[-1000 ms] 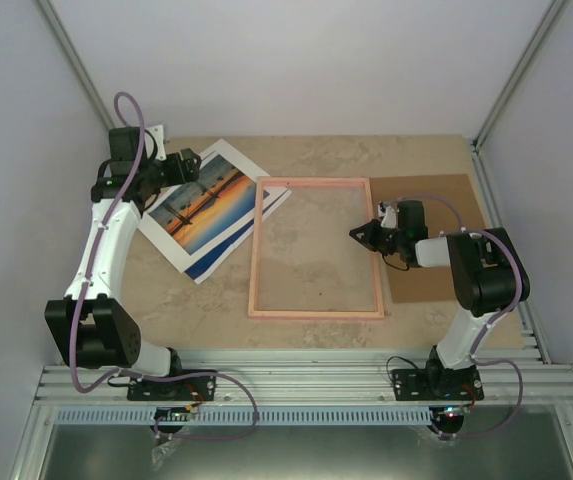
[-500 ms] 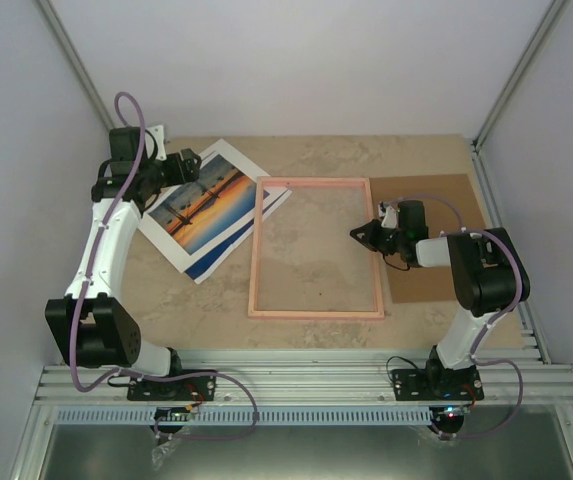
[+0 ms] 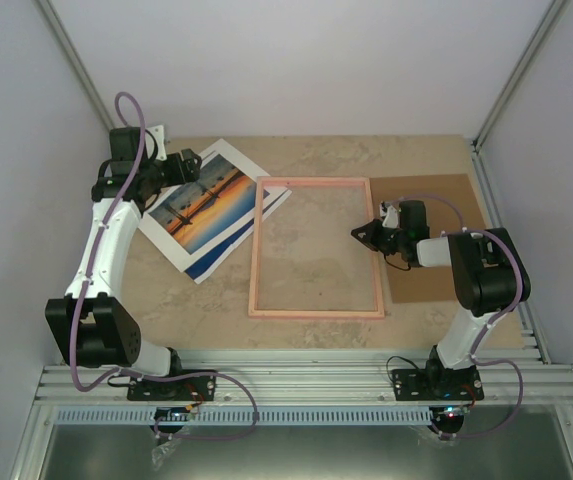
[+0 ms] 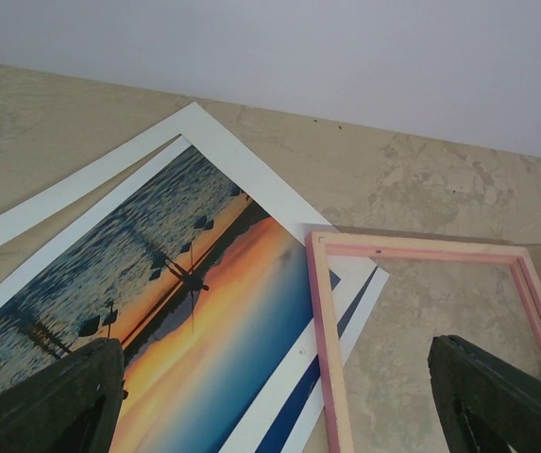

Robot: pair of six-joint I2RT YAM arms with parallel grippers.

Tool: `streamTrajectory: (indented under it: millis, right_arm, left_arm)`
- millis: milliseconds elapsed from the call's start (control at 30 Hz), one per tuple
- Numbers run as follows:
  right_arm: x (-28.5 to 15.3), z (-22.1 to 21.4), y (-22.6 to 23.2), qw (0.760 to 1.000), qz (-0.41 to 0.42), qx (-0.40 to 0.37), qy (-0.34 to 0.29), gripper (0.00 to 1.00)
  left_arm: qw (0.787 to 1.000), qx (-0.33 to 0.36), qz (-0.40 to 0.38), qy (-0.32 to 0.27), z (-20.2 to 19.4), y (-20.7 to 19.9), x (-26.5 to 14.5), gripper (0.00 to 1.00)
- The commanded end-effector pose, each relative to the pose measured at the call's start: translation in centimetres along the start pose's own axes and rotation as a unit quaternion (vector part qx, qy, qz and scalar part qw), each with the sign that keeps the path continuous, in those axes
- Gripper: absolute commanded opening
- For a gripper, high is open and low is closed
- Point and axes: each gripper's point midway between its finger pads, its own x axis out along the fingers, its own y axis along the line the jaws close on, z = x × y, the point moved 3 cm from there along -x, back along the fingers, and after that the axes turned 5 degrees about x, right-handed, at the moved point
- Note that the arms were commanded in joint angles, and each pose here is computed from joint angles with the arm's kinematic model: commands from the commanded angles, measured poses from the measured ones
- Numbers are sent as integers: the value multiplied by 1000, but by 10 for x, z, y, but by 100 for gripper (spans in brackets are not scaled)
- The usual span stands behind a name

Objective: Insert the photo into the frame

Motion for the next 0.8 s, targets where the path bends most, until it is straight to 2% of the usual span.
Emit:
streamTrajectory:
  millis: [0,100,233,400,500,600,767]
  right_arm:
    - [-2,4,4,1000,7,-10,-11,0]
    - [0,1,6,1000,14,-9,-2,3]
    - [1,2,13,1000,17,-15,-2,17]
    - [-1,5,23,1000,11,-29,-7,27]
    - [-4,6,28,999,3,-37,-11,40]
    - [-7,7,32,999,-1,-42,-12,59]
    - [-7,9,36,999,-13,-48,-10,76]
  left_arm:
    - [1000,-1,-8,-9,5,0,1,90]
    - [1000,-1,-8,-8,5,0,1,90]
    - [1000,-3,-10,-9,5,0,1,90]
    - [1000,-2,-11,-8,5,0,2,90]
    - [1000,-3,-11,-7,4,0,2,90]
    - [1000,-4,-13,-8,4,0,2,90]
    - [1000,-3,-13,-10,5,-1,1,90]
